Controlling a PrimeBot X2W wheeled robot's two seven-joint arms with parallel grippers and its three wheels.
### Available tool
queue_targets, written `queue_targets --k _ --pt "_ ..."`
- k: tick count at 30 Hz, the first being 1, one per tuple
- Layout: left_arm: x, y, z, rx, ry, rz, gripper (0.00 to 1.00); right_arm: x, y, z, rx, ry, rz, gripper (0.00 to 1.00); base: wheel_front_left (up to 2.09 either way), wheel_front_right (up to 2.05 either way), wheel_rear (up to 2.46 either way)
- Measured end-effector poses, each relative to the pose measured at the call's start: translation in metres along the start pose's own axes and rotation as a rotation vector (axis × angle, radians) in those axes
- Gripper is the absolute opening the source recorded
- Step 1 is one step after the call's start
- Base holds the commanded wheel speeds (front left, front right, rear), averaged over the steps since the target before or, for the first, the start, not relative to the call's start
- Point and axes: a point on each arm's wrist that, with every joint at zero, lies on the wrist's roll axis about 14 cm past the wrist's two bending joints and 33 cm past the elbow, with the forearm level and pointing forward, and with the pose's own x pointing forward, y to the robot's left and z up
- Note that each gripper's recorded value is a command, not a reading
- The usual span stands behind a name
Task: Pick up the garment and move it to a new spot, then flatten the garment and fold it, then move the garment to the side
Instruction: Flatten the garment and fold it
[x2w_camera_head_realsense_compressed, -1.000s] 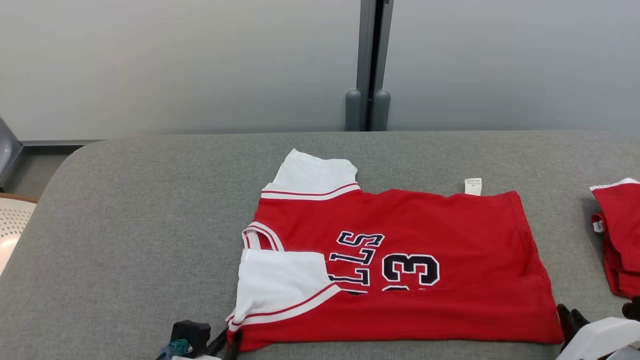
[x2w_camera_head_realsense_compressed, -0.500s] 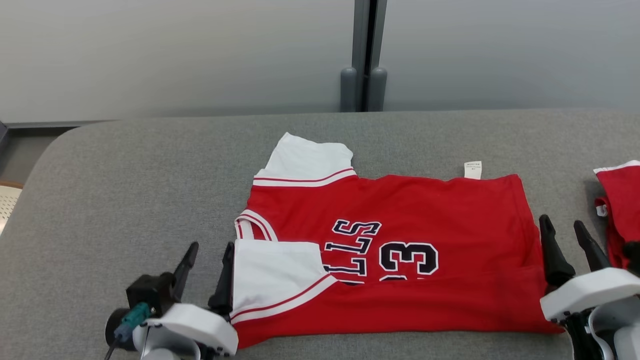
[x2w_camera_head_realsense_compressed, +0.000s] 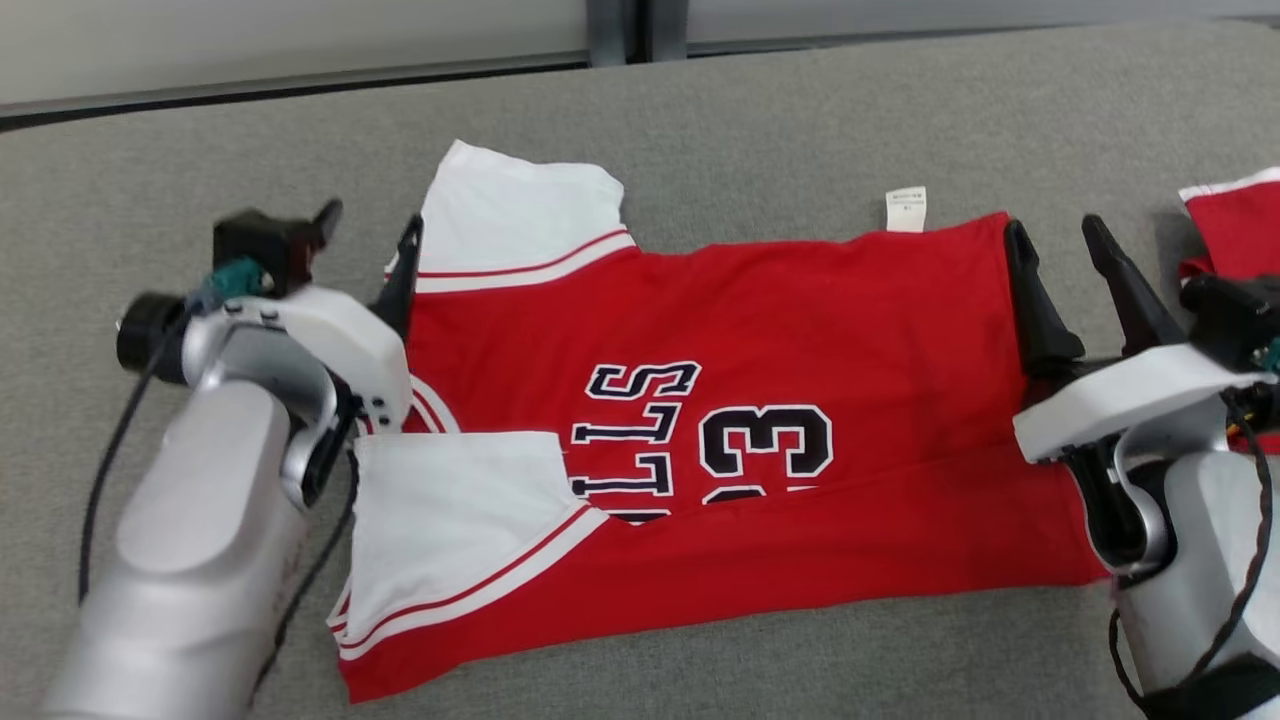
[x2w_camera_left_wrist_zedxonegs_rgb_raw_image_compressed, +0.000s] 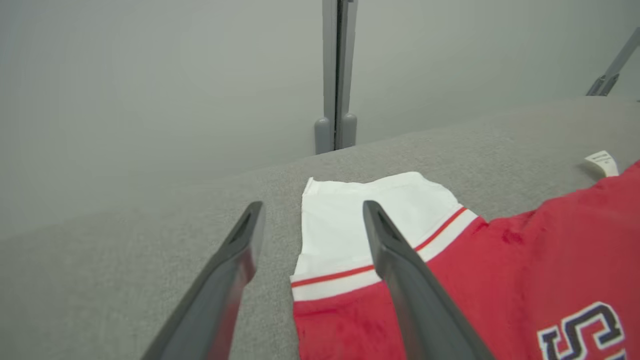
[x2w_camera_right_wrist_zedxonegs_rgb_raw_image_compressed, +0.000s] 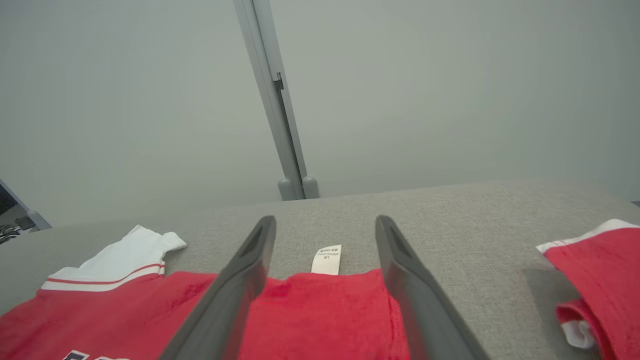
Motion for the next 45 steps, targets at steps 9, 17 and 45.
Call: queue_targets --k 9,17,45 --pt "0.091 0.010 -0.012 0.081 0.273 -0.080 1.00 0.036 -0.018 -0.010 -0.022 0.008 -0.021 1.00 0.00 0.00 0.00" --pt "0.128 -0.009 -0.042 0.173 0.452 -0.173 1.00 0.040 -0.047 -0.029 -0.017 0.036 -0.089 1.00 0.00 0.00 0.00" --pt "0.123 -0.003 -0.037 0.102 0.385 -0.218 0.00 0.055 -0.072 -0.059 0.028 0.202 -0.126 1.00 0.00 0.00 0.00"
